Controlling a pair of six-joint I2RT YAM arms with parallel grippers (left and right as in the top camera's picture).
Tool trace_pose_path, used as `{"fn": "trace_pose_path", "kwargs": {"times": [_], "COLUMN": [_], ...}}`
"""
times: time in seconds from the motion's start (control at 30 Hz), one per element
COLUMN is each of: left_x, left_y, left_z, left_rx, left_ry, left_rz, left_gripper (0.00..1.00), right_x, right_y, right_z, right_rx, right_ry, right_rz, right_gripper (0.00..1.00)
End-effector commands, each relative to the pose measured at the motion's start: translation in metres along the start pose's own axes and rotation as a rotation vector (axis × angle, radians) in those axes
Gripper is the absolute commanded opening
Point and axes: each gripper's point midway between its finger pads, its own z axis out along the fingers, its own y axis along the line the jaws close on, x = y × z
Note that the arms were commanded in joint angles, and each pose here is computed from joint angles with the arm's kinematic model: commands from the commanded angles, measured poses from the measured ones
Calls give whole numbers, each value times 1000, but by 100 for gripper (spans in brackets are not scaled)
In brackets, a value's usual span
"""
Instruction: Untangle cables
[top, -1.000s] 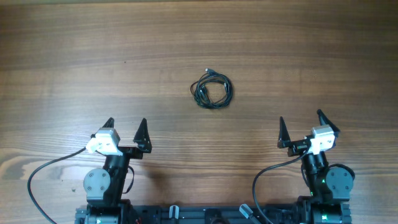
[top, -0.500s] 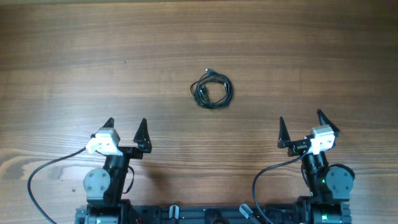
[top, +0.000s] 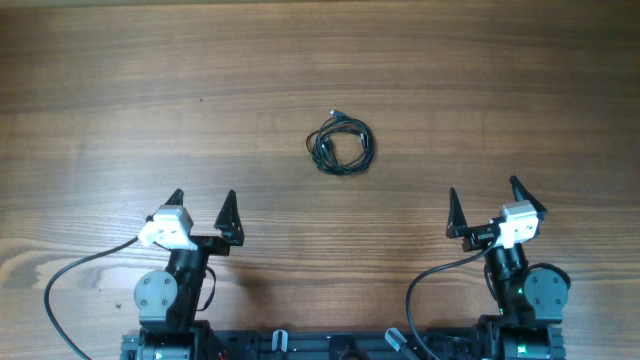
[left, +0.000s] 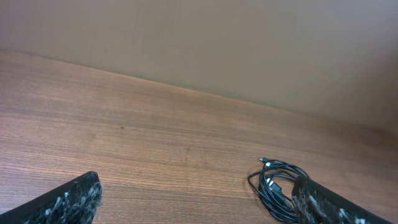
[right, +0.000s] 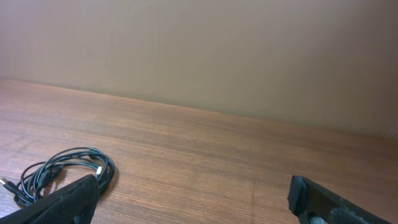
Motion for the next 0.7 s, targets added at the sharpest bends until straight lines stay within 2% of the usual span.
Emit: {"fn": "trace_pose_path", "kwargs": {"times": [0.0, 0.43, 0.67], "left_x": [1, 1, 1], "left_y": [1, 1, -11], "left_z": [0, 0, -1], "left_rx": [0, 0, 68], "left_ry": [1, 0, 5], "left_rz": [12, 12, -17], "left_gripper": [100, 100, 100], "right_x": [-2, -2, -3], "right_y": [0, -1, -2], "right_z": [-1, -1, -1], "right_rx": [5, 11, 11], "right_ry": [-13, -12, -17], "right_rz": [9, 10, 186], "right_gripper": [100, 100, 100]}}
